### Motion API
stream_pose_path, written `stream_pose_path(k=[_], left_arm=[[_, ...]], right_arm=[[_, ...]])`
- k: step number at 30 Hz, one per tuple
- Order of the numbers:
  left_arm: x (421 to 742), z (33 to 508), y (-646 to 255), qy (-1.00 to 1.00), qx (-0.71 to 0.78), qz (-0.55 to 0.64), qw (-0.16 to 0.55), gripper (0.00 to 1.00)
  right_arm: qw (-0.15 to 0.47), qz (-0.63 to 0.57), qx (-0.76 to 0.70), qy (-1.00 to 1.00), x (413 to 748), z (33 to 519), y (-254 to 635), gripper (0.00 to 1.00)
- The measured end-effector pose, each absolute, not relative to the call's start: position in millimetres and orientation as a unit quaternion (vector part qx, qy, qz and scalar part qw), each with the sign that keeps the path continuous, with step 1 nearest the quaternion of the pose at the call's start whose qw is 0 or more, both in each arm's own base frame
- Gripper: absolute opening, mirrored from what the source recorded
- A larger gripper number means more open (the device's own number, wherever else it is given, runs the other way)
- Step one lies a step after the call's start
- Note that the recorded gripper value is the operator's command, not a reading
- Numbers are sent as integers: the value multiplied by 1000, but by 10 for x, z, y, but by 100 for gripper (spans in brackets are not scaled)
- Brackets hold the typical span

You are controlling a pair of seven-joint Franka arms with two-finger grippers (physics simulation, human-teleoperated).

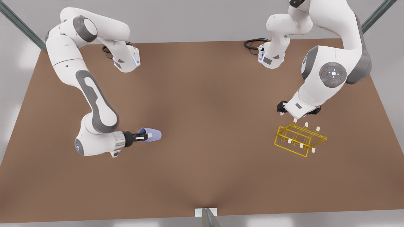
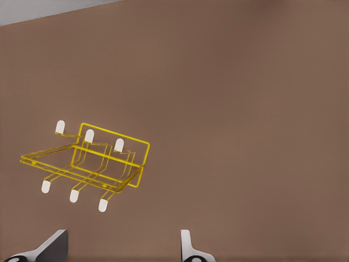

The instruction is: Place the cup on the cup holder

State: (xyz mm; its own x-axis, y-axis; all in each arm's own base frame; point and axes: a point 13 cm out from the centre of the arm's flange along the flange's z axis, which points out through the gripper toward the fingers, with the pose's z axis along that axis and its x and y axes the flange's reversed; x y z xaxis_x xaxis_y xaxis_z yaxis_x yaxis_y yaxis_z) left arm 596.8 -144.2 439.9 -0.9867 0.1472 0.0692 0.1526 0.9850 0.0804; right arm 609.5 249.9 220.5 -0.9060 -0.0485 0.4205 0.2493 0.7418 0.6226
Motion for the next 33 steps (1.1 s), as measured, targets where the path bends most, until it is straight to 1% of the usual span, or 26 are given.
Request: stream_pose_path(k=[4,6,10,14,18,22,26,29,30,31,33], left_arm=[[5968,4399,-1441,-996,-75,-43,32,100],[5968,4399,-1441,-996,-75,-43,32,100],[5967,4396,-1441,-996,-75,-43,32,100],[5968,4398,-1441,-996,-75,-43,32,100],[5968,4399,-1441,-996,-75,-43,32,100],[5973,4373,-1442,-996,-75,-43,33,100],[5978,4355,-1442,-996,-75,-43,35,100],[5982,4342,-1443,-996,-75,-43,36,100],[5983,4339,-1443,-996,-75,-43,36,100],[5983,4334,-1443,-996,-75,-43,36,100],[5984,4335,-1443,-996,-75,-43,36,100]], right_arm=[[264,-479,-55,-835,6095,2145,3348,21],[277,-531,-48,-799,6108,2159,3808,21],[279,-608,-27,-743,6092,2247,4674,21],[261,-646,-12,-717,6020,2094,5352,21],[232,-669,-7,-706,6035,1929,5647,21],[178,-645,-1,-743,6200,1555,5641,21],[149,-641,4,-753,6294,1455,5606,21],[136,-639,9,-757,6305,1391,5613,21],[132,-638,11,-759,6312,1361,5603,75],[128,-636,13,-760,6317,1337,5594,100],[123,-635,16,-762,6323,1309,5584,100]])
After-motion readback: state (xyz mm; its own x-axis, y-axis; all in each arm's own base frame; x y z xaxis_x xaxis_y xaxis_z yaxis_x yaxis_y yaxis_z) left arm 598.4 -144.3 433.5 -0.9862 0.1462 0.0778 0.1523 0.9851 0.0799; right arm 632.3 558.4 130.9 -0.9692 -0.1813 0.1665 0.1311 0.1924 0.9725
